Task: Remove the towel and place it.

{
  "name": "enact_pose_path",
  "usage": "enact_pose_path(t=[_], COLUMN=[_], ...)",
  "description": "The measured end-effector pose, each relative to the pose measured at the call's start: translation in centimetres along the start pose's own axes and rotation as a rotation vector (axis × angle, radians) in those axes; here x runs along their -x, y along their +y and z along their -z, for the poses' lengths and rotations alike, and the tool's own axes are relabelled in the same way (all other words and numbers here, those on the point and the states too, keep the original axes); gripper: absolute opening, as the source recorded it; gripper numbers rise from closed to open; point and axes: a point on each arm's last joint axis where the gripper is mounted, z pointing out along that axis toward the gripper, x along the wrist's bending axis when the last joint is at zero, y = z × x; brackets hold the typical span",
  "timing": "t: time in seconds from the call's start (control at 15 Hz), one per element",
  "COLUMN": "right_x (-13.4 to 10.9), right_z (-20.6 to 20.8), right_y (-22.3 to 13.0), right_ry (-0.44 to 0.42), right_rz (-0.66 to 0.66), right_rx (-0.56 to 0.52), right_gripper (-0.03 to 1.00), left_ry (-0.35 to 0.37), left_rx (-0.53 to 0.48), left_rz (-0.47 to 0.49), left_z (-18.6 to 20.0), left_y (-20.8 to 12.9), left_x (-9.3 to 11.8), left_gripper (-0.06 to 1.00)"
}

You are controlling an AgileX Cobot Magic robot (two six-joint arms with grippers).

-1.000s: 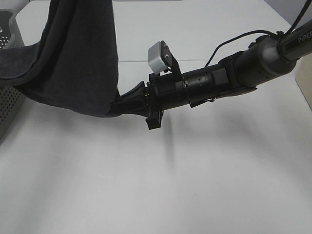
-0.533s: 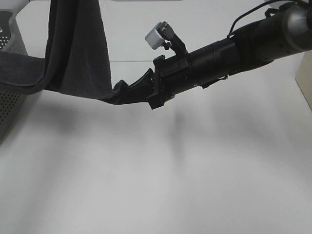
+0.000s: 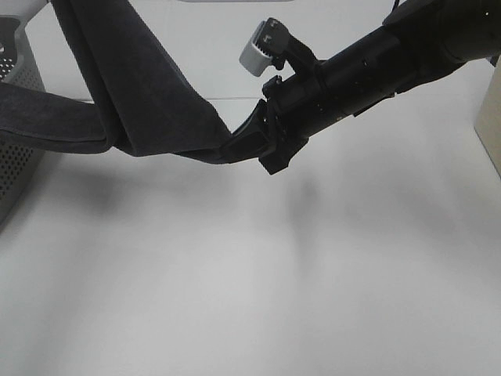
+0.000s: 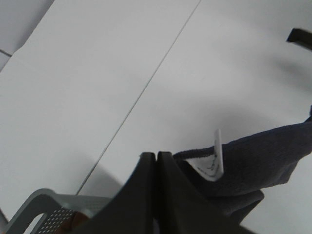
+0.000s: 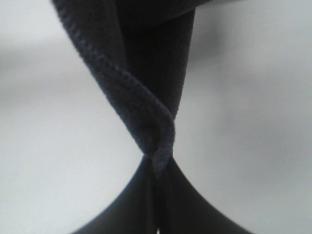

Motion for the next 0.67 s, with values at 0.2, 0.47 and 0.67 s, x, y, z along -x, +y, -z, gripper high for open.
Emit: enact_pose_path(t=[0.2,0.47,0.67], right_x=[-0.2,-0.1,-0.6], right_z=[1.6,2.9,4.3], right_y=[1.4,2.4,3.5], right_ry=[-0.071,-0.160,-0.205], right_rz=[0.030,0.004,0.018], right_rx=[0.029,0.054,0.084], right_gripper=[0.01,0.01,0.01], left_ry=[0.090,0.232,0.303], left_rx=[-0.033,-0.106,-0.100], left_rz=[-0.009,0.002,0.018], left_z=[0.5,0.9,1.0], left_y=[-0.3,-0.9,-0.9], left_x=[-0.7,-2.0,-2.6], left_gripper=[0.00,0.00,0.00])
